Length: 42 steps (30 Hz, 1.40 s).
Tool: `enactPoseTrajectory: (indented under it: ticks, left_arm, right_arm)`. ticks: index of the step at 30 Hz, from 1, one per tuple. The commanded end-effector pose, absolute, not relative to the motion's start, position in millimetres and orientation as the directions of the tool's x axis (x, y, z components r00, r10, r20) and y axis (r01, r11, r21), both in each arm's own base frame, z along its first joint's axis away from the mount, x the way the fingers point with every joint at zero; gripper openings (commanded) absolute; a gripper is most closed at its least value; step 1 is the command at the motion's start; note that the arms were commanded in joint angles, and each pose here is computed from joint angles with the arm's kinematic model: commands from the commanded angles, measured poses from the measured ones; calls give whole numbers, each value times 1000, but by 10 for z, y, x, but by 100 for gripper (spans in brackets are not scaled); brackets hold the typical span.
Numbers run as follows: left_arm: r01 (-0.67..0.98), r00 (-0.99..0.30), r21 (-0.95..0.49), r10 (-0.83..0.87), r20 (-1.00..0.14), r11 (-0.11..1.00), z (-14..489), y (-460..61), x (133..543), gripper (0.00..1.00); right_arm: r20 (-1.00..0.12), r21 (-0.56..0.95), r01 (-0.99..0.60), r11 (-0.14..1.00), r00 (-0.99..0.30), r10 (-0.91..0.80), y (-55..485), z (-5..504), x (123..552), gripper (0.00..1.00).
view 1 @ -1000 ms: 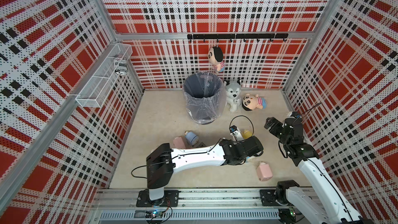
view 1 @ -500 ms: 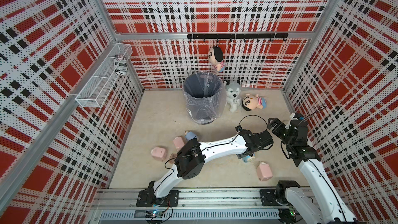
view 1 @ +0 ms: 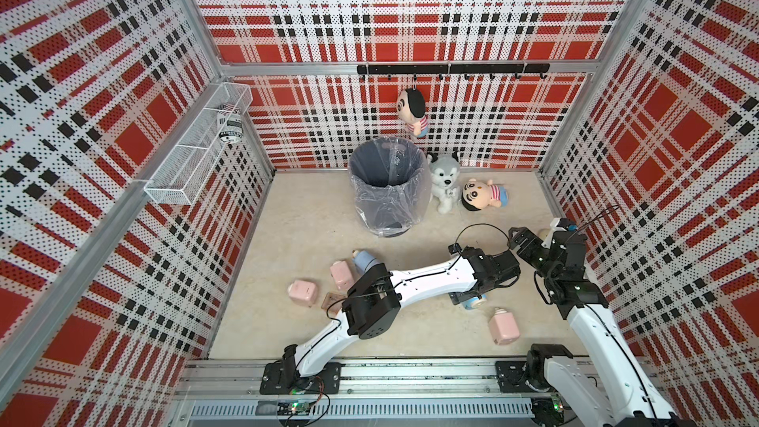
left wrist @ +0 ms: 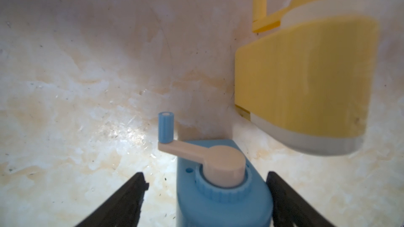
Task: Take out the pencil sharpener tray and clean the shavings
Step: Pick up the pencil sharpener from the center of the board.
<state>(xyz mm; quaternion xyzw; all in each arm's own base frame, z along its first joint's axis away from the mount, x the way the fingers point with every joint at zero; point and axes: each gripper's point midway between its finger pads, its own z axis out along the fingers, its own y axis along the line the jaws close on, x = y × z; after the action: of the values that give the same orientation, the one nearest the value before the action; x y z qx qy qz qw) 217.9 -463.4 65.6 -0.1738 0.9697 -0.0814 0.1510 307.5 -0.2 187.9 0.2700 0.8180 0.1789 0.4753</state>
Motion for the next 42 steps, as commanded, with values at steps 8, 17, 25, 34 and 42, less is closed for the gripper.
enactPoseTrajectory:
  ticks: [8,17,25,34,42]
  left_arm:
    - [-314,-900,-172,-351,-261,934,563,-4655,2184,79]
    - [-304,-910,-167,-338,-240,938,506,-4696,2133,73]
    - [-305,-906,-159,-337,-257,939,596,-4582,2124,52]
    - [-358,-856,-198,-406,-319,912,976,-4192,2240,51]
    - [-434,-797,-270,-506,-329,859,1196,-3626,2325,50]
  right_arm:
    - [-687,555,265,789,-389,614,-31,1873,3098,100]
    - [-682,557,266,786,-394,617,-29,1845,3091,100]
    - [-713,531,197,824,-421,560,48,1871,3095,100]
    - [-759,545,-101,832,-482,438,492,2001,3089,100]
    - [-801,504,-276,818,-504,324,1067,2033,3039,100]
